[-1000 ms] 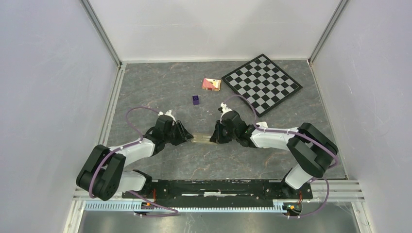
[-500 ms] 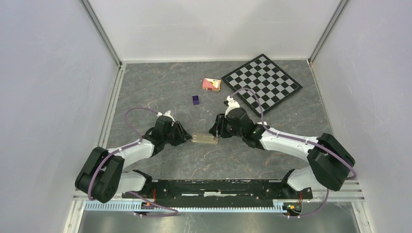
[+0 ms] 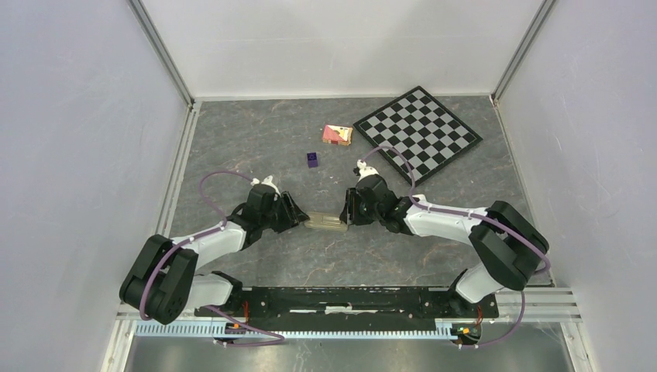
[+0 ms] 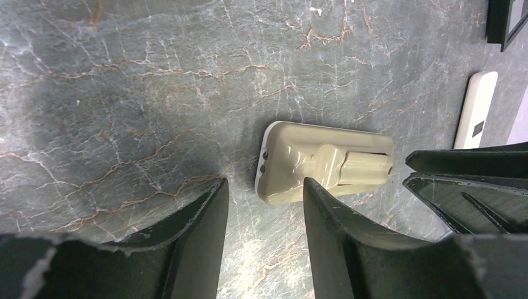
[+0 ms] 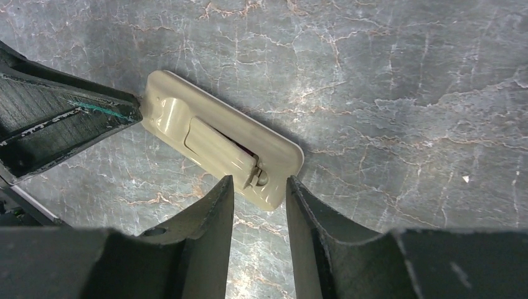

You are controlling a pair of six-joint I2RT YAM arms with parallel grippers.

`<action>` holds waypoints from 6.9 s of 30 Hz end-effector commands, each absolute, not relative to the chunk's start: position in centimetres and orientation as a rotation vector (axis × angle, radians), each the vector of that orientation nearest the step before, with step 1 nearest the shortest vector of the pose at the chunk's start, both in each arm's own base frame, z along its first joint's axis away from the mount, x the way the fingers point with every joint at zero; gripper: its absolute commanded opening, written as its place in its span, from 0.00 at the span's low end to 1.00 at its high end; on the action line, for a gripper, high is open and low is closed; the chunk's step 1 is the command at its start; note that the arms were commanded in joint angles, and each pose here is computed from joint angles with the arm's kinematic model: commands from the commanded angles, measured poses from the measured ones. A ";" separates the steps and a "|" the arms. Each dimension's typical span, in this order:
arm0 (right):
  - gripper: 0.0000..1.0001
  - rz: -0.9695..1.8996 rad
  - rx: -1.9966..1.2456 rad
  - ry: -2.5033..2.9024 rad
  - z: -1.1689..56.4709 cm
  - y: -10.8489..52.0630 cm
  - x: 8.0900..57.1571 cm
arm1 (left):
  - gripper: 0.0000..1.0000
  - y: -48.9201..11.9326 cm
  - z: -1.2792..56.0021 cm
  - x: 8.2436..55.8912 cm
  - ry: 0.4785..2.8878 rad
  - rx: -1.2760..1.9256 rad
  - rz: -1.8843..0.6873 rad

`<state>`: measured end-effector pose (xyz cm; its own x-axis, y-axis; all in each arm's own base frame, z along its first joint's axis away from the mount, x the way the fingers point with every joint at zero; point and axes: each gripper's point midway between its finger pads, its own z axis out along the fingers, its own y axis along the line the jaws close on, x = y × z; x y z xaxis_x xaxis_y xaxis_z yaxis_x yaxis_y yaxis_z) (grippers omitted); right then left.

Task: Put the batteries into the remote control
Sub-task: Load the battery cover into the remote control, then reset both arms

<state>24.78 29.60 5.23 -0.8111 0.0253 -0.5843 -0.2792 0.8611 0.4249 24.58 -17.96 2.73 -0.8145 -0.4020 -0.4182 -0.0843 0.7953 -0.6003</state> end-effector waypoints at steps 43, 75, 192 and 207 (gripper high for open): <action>0.07 1.259 0.177 2.447 6.8 33.9 23.2 | 0.29 -19.8 3.8 23.9 2.329 -0.182 -0.957; 0.10 1.282 0.255 2.470 5.8 32.5 22.5 | 0.32 -19.6 4.2 24.2 2.313 -0.202 -0.948; 0.98 -0.188 0.031 1.890 21.8 7.1 25.6 | 1.00 -8.5 25.9 22.1 1.974 -0.247 -0.423; 0.98 -0.251 0.467 1.519 35.0 -7.8 15.3 | 1.00 -2.5 35.6 15.7 1.687 -0.189 -0.318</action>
<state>17.83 -3.85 33.76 0.0253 0.1571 -0.9873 0.3152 0.9360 0.1570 17.37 -4.78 33.09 -0.2314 -0.3672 -0.9009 0.0671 0.9178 -0.3913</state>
